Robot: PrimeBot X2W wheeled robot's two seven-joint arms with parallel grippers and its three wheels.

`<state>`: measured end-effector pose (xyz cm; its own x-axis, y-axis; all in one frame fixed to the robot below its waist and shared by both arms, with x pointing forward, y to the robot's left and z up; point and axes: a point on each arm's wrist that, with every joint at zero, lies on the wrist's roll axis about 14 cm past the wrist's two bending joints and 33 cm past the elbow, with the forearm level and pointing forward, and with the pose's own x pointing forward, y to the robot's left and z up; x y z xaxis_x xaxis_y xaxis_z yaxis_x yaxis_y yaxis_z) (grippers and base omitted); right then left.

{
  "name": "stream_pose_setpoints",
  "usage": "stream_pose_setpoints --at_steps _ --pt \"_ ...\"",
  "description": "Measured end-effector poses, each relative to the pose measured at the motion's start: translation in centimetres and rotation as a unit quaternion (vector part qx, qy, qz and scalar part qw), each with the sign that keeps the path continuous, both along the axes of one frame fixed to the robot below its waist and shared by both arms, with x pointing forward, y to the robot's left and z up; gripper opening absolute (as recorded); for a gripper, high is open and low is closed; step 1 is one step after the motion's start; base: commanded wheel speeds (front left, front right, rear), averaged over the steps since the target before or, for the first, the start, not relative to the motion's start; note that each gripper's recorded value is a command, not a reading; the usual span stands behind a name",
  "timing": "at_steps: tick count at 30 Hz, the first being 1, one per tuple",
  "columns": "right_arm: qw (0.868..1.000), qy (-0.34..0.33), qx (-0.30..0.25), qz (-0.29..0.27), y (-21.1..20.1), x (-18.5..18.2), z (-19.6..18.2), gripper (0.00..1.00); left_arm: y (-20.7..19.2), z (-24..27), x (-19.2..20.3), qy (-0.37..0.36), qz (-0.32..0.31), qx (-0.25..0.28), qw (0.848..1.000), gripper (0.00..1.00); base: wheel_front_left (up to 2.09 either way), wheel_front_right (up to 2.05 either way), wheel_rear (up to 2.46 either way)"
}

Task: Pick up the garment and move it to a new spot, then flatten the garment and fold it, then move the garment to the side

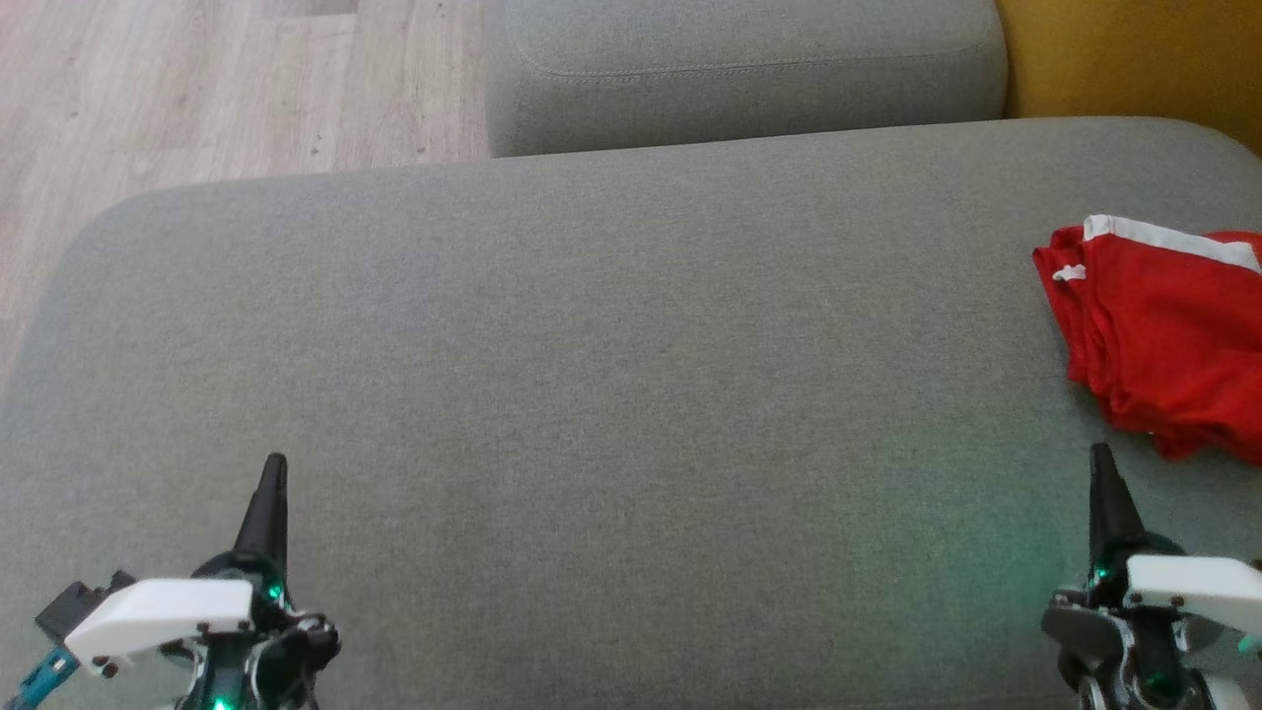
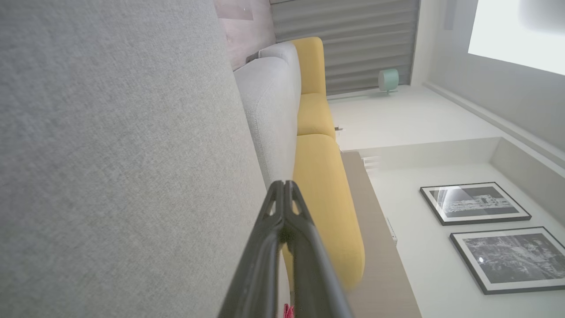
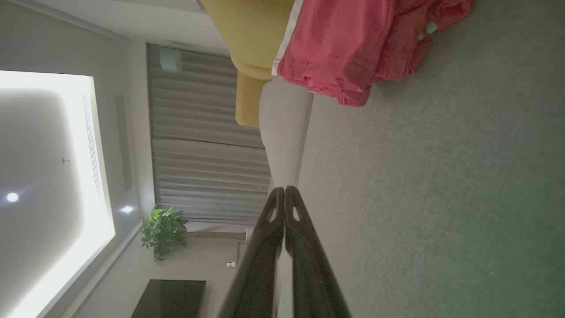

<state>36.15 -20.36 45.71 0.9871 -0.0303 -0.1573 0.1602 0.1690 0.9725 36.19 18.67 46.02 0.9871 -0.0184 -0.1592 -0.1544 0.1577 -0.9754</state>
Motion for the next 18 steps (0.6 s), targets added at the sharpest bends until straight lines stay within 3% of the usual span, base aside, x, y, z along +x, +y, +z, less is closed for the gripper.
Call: stream_pose_setpoints --at_steps 13,18 --pt "0.996 -0.030 0.085 -0.011 -0.4 0.9 1.6 0.00 0.2 1.2 0.9 -0.023 0.007 -0.076 0.997 0.00 0.00 0.00 0.00" --pt "0.996 -0.032 0.088 -0.011 -0.4 1.0 1.7 0.00 0.3 1.6 1.2 -0.030 0.010 -0.080 0.996 0.00 0.00 0.00 0.00"
